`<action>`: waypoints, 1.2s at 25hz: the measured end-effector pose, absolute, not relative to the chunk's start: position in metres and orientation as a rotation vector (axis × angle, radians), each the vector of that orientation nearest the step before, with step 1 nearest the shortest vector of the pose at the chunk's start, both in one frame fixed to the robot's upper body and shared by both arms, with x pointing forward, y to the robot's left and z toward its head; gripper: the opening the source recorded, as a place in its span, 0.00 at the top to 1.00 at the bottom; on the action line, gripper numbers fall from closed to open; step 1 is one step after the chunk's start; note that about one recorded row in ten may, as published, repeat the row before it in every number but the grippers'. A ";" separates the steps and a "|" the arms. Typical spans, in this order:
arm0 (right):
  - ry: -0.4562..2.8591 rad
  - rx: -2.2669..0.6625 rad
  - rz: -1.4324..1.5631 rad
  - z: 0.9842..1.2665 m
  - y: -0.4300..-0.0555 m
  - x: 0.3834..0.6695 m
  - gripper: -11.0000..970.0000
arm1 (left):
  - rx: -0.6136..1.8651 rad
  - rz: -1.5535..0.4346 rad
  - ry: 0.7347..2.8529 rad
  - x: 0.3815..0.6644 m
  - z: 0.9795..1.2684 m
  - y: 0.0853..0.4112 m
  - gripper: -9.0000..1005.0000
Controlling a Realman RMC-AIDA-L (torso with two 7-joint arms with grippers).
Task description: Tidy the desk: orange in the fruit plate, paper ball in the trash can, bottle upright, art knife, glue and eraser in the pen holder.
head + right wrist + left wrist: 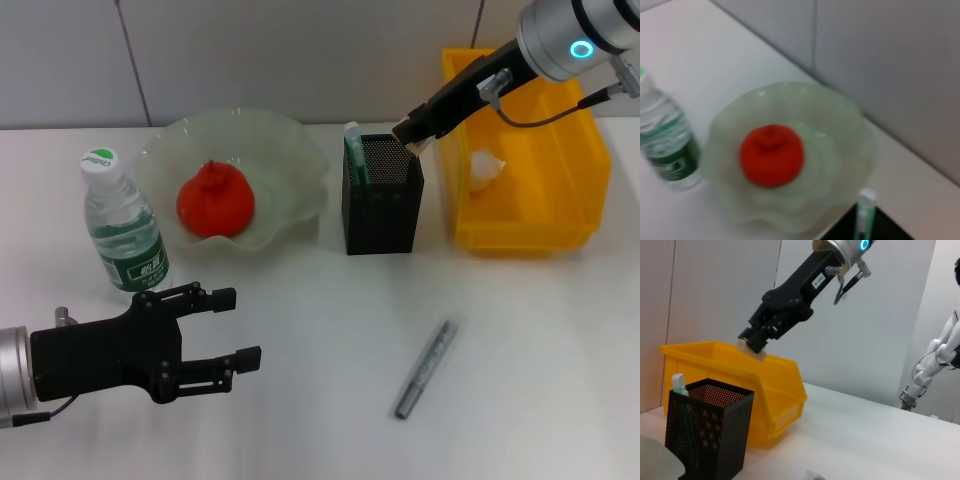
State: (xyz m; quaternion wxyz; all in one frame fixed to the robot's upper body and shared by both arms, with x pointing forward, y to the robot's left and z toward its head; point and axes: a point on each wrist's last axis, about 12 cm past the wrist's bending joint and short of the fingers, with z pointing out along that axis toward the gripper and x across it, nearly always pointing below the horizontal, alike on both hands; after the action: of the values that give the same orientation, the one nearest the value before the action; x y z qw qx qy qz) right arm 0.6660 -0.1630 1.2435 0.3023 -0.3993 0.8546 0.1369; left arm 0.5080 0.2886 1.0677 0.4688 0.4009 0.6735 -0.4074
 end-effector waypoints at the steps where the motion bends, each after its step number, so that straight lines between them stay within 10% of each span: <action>1: 2.266 -1.059 0.363 1.243 -0.163 0.666 0.73 | 0.983 -1.000 1.651 0.508 1.068 0.289 0.19; 24: 2.259 -1.067 0.253 1.202 -0.137 0.676 0.70 | 0.989 -1.007 1.641 0.509 1.069 0.286 0.19; 30: 2.258 -1.025 0.329 1.207 -0.133 0.675 0.46 | 0.994 -1.004 1.639 0.511 1.071 0.286 0.19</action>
State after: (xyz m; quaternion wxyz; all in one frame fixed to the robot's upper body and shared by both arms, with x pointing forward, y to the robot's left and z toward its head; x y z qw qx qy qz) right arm 0.6751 -0.1333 1.2071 0.3147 -0.3889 0.8568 0.1249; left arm 0.5108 0.2864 1.0705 0.4695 0.4055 0.6688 -0.4097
